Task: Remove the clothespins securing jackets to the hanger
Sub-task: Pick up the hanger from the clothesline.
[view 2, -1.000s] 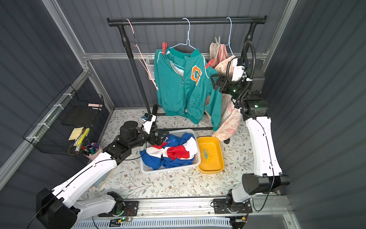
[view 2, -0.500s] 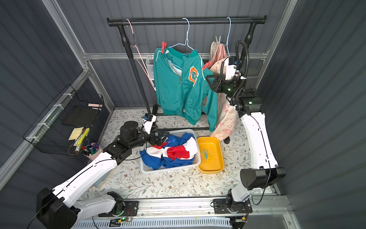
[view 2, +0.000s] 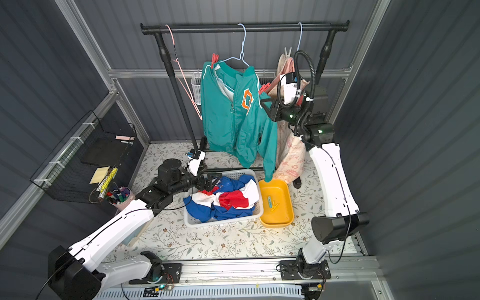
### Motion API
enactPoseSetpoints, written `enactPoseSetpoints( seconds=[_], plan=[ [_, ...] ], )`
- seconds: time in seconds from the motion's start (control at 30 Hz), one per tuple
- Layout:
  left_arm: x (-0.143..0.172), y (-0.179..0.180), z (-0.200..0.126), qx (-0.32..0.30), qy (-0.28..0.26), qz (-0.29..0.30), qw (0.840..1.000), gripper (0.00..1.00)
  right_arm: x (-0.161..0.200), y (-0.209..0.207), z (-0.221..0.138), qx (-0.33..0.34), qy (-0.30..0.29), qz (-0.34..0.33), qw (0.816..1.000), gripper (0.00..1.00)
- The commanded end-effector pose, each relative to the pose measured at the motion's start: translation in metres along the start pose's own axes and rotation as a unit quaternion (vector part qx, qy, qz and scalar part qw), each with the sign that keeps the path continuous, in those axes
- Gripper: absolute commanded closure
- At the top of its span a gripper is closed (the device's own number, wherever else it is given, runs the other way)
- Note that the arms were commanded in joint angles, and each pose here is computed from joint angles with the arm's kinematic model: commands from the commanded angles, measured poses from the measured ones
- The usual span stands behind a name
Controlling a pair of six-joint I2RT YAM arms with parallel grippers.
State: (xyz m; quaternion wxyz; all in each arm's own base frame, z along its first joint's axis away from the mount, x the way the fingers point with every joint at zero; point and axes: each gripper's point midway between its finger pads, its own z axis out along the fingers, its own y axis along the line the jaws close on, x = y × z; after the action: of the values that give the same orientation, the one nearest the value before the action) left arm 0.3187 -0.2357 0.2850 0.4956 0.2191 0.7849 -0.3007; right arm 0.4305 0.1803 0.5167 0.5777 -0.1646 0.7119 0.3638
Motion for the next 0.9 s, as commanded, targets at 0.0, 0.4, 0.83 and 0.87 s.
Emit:
enactPoseSetpoints(
  seconds=[0.0, 0.4, 0.83, 0.87],
  plan=[
    [-0.004, -0.002, -0.007, 0.003, -0.01, 0.009, 1.0, 0.01, -0.009, 0.015, -0.004, -0.023, -0.008, -0.019, 1.0, 0.86],
    [-0.027, -0.007, -0.013, 0.005, -0.04, 0.026, 0.999, 0.01, -0.055, 0.043, -0.033, -0.023, -0.084, -0.044, 0.995, 1.0],
    [-0.095, -0.044, -0.071, 0.045, -0.178, 0.094, 0.978, 0.01, -0.11, 0.069, -0.075, -0.004, -0.194, -0.088, 0.977, 1.0],
    [-0.098, -0.046, -0.073, 0.046, -0.184, 0.096, 0.977, 0.01, -0.113, 0.072, -0.079, -0.004, -0.2, -0.09, 0.976, 1.0]
  ],
)
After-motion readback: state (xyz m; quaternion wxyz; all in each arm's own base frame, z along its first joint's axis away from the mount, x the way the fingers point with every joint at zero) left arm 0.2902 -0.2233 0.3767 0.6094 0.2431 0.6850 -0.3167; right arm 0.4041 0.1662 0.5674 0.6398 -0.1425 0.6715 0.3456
